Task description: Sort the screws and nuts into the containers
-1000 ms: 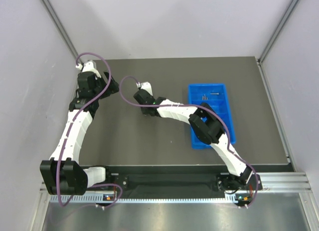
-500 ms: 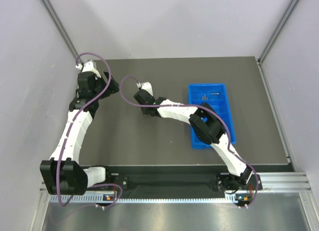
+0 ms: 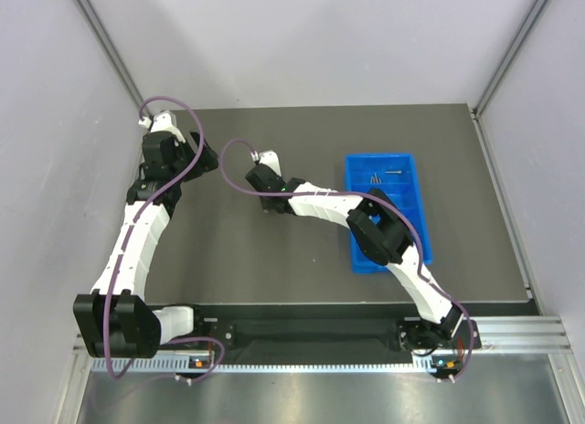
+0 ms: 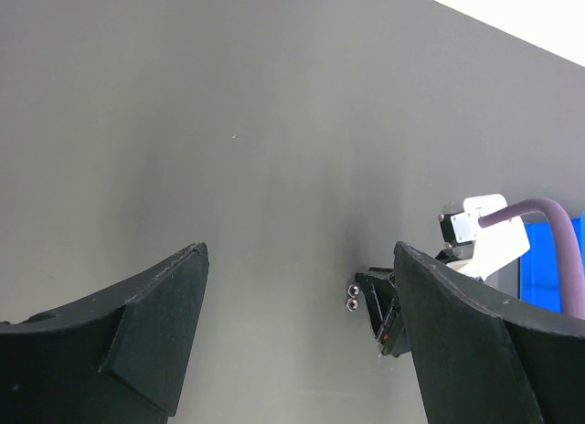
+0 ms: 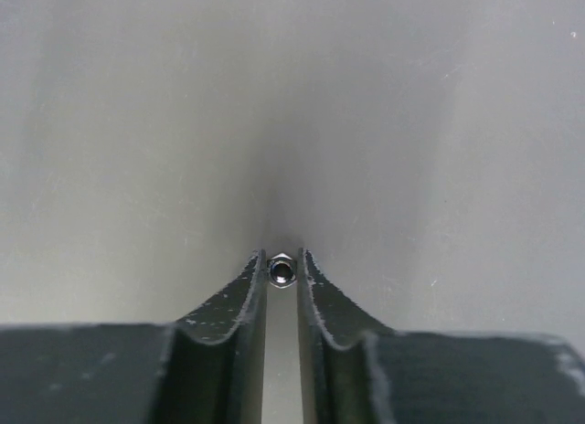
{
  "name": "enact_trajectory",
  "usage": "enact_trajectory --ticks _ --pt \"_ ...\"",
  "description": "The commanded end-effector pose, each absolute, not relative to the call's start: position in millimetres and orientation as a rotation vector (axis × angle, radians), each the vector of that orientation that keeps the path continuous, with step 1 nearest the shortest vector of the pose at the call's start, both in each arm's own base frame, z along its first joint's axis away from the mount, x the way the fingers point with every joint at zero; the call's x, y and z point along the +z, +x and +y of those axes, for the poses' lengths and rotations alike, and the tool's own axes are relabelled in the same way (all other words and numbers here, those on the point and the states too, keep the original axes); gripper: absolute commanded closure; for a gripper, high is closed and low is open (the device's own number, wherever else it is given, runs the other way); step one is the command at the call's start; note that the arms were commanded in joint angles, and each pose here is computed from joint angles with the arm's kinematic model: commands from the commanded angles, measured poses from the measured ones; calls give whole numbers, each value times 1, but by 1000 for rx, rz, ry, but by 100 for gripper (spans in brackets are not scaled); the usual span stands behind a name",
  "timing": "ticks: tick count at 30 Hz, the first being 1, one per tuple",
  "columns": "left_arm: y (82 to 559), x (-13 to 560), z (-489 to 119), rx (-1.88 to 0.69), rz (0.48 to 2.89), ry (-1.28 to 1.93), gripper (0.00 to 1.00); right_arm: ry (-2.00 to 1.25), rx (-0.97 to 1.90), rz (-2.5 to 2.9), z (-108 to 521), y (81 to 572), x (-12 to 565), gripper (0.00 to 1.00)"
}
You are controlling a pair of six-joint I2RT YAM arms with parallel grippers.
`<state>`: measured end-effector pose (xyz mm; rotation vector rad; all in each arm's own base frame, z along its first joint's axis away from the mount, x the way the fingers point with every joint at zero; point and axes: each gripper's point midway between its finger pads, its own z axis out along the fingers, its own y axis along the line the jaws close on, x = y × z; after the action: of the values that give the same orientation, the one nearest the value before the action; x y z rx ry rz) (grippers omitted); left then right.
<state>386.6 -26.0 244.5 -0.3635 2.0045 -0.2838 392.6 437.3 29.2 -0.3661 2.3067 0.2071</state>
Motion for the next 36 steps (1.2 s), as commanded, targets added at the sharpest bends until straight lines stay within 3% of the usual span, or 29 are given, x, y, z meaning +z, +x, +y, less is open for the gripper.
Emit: enact_trajectory --ticks 1,6,17,22,30,36 --pt "394 255 -24 -289 1956 -356 13 -395 178 2391 424 377 13 89" --pt "394 256 -24 -288 1954 -353 13 -403 184 2376 422 377 29 96" --pt "393 258 -24 -292 1951 -354 13 -413 238 2229 375 371 137 94" --pt "393 258 -25 -298 1948 -353 13 -340 231 2222 317 344 166 94" --pt "392 261 -27 -308 1942 -348 13 -126 98 2301 193 293 161 93" --pt "393 260 -27 -311 1943 -350 13 1 72 2330 140 258 157 91"
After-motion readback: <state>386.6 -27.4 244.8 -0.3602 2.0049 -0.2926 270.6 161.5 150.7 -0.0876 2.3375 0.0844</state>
